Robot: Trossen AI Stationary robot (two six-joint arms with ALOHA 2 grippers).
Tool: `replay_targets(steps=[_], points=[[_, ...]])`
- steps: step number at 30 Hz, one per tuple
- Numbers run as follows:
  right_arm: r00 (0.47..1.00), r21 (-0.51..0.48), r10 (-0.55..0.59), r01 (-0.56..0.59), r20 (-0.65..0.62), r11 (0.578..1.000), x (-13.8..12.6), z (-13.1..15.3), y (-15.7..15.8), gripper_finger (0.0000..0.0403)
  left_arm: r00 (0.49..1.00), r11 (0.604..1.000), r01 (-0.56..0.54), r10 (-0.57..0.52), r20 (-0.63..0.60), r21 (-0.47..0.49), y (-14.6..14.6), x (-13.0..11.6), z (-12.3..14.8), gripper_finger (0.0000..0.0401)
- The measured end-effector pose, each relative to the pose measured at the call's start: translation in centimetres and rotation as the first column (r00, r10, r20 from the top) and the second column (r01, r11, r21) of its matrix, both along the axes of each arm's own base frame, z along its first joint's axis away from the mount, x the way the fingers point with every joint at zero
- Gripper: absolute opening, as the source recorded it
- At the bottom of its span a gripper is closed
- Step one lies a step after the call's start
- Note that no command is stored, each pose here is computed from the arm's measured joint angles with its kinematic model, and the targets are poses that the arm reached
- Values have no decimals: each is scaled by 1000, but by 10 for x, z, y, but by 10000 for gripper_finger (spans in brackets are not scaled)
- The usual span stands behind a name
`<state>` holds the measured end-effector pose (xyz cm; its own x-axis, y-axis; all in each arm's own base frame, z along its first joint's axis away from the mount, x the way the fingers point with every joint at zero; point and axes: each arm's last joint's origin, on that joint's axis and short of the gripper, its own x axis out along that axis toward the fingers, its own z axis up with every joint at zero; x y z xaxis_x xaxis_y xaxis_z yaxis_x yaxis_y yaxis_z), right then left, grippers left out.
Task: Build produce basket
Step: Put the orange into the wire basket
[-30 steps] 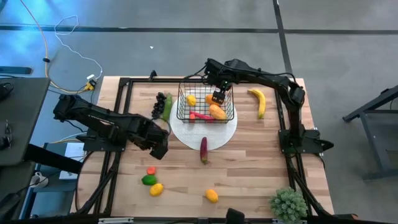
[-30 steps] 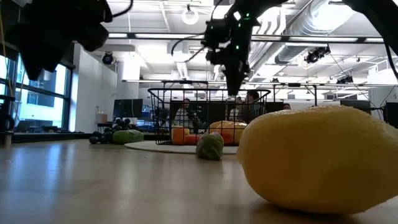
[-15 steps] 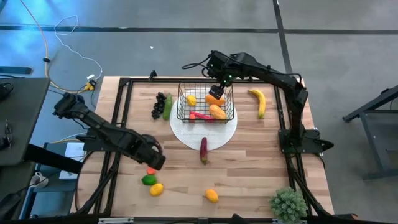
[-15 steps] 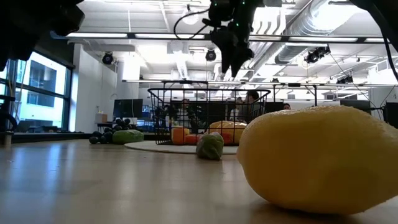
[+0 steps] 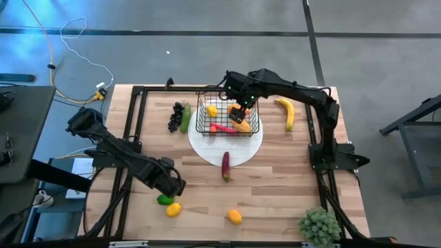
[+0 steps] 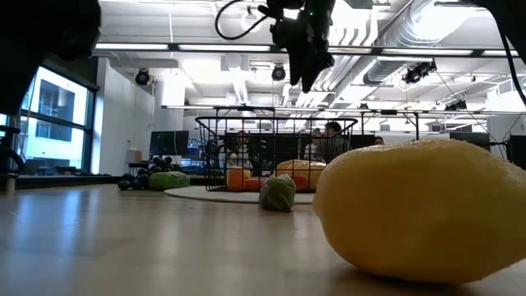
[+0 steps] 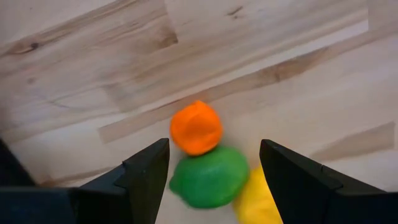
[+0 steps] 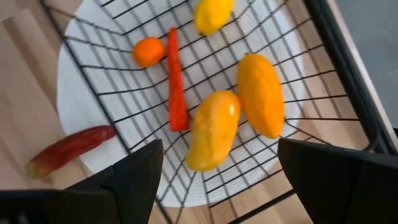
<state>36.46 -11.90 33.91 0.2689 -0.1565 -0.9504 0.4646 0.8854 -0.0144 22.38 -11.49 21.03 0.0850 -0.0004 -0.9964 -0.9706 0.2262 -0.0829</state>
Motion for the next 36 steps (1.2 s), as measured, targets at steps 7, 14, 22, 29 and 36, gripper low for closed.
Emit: replay_targets(steps=[7, 14, 22, 29, 36], points=[[999, 5, 33, -33, 3, 999, 6, 0, 19, 298, 996, 998, -66, 67, -54, 23, -4, 7, -17, 239], [999, 5, 51, -51, 2, 999, 7, 0, 26, 298, 989, 994, -105, 109, -100, 42, -8, 14, -35, 239], [999, 6, 51, -51, -1, 999, 7, 0, 26, 298, 973, 991, -127, 133, -186, 44, -12, 19, -56, 239], [999, 5, 54, -54, -2, 999, 7, -1, 26, 298, 970, 991, -129, 134, -202, 38, -15, 23, -68, 238], [999, -4, 50, -51, -17, 999, 6, -1, 26, 298, 976, 992, -114, 120, -179, 44, -15, 26, -71, 181]])
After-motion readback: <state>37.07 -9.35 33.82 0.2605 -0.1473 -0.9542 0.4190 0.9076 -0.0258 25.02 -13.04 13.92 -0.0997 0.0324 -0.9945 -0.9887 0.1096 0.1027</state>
